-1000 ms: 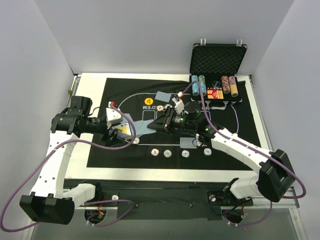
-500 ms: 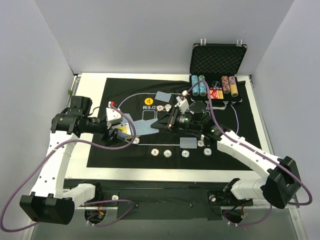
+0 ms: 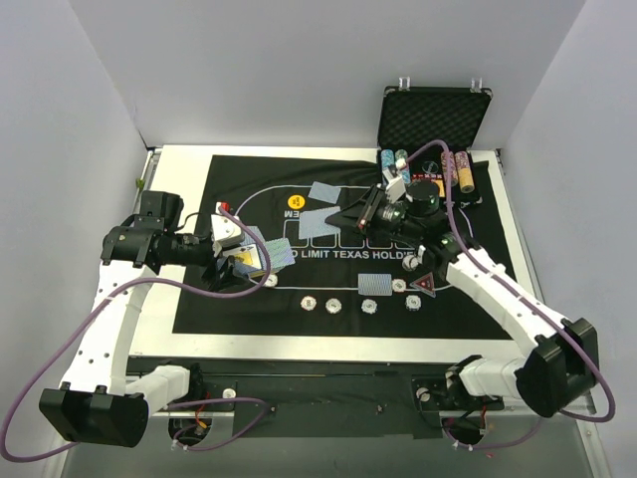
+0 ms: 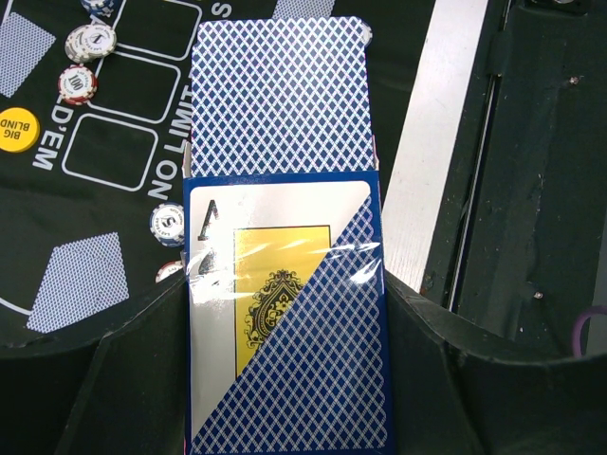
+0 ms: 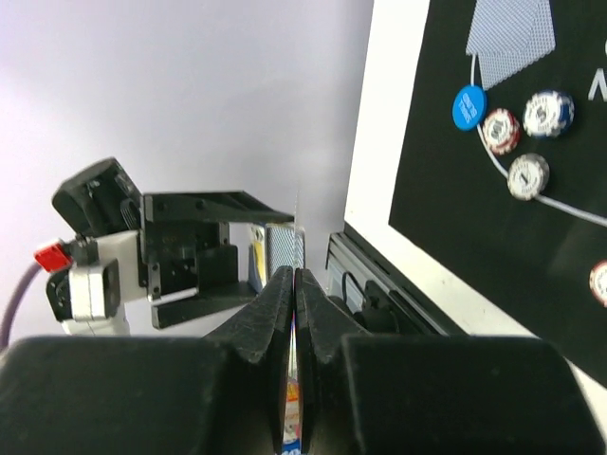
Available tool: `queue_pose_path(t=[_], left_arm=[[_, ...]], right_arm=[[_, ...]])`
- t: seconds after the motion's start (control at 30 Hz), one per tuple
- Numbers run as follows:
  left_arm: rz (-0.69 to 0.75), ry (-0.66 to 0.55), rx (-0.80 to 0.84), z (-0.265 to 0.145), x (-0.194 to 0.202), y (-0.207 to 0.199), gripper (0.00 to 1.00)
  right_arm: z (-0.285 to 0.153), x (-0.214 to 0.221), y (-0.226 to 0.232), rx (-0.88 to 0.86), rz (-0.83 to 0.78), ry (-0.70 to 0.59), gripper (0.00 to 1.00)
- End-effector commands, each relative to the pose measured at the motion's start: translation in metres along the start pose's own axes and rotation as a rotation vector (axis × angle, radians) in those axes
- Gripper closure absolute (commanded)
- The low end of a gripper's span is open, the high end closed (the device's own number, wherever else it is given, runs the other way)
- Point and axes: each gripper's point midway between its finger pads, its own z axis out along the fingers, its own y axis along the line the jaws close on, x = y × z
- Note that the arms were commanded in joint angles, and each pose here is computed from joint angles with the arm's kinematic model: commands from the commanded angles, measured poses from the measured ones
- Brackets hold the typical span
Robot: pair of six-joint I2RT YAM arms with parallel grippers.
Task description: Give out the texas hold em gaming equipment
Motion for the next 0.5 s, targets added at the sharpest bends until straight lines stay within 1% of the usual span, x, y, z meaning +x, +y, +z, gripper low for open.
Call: queue_pose_path(t=[0.0,0.03,0.07,0.1,0.13,0.17,0.2,0.23,0.27,0.3,0.33,0.37,0.4,0.43,0.47], left_arm=[[0.043,-0.07,0.001,-0.002,-0.018,0.001,0.88],[0.042,-0.07,0.002,-0.002,-0.018,0.001,0.88],[0.042,-0.075,0.006,-0.002,-0.019,0.0,0.88],[0.038,-0.076,0.009,-0.002,-0.019,0.0,0.88],[0.041,-0.078,0.009,-0.002,-0.02,-0.001,0.88],[0.039,-0.079,0.01,-0.002,-0.019,-0.001,0.88],[0.037,-0.081,0.013,-0.001,-0.019,-0.002,0.88],[0.036,-0.084,0.014,-0.002,-0.02,-0.002,0.88],[0.033,-0.085,0.015,-0.001,-0.02,-0.002,0.88],[0.024,-0.09,0.019,-0.001,-0.02,-0.003,0.88],[0.023,-0.093,0.022,-0.001,-0.021,-0.003,0.88],[0.019,-0.095,0.027,0.0,-0.021,-0.004,0.88],[0.017,-0.096,0.031,0.0,-0.021,-0.004,0.88],[0.017,-0.095,0.031,0.0,-0.02,-0.004,0.88],[0.015,-0.094,0.034,0.001,-0.02,-0.005,0.88]], right_arm=[[0.013,-0.037,0.016,-0.042,-0.059,-0.021,1.0],[0.025,-0.048,0.006,-0.015,-0.066,-0.022,1.0],[0.027,-0.067,0.011,-0.02,-0.084,-0.052,1.0],[0.044,-0.076,-0.013,0.034,-0.08,-0.04,1.0],[0.048,-0.092,-0.016,0.054,-0.089,-0.061,1.0],[0.066,-0.101,-0.043,0.101,-0.078,-0.049,1.0],[0.071,-0.117,-0.042,0.115,-0.096,-0.069,1.0],[0.086,-0.127,-0.076,0.175,-0.084,-0.063,1.0],[0.093,-0.142,-0.079,0.194,-0.096,-0.084,1.0],[0.105,-0.151,-0.111,0.255,-0.087,-0.09,1.0],[0.112,-0.163,-0.112,0.26,-0.097,-0.101,1.0],[0.123,-0.168,-0.143,0.312,-0.078,-0.094,1.0],[0.129,-0.179,-0.139,0.304,-0.085,-0.108,1.0],[0.139,-0.183,-0.164,0.337,-0.059,-0.103,1.0],[0.144,-0.191,-0.162,0.327,-0.064,-0.113,1.0]])
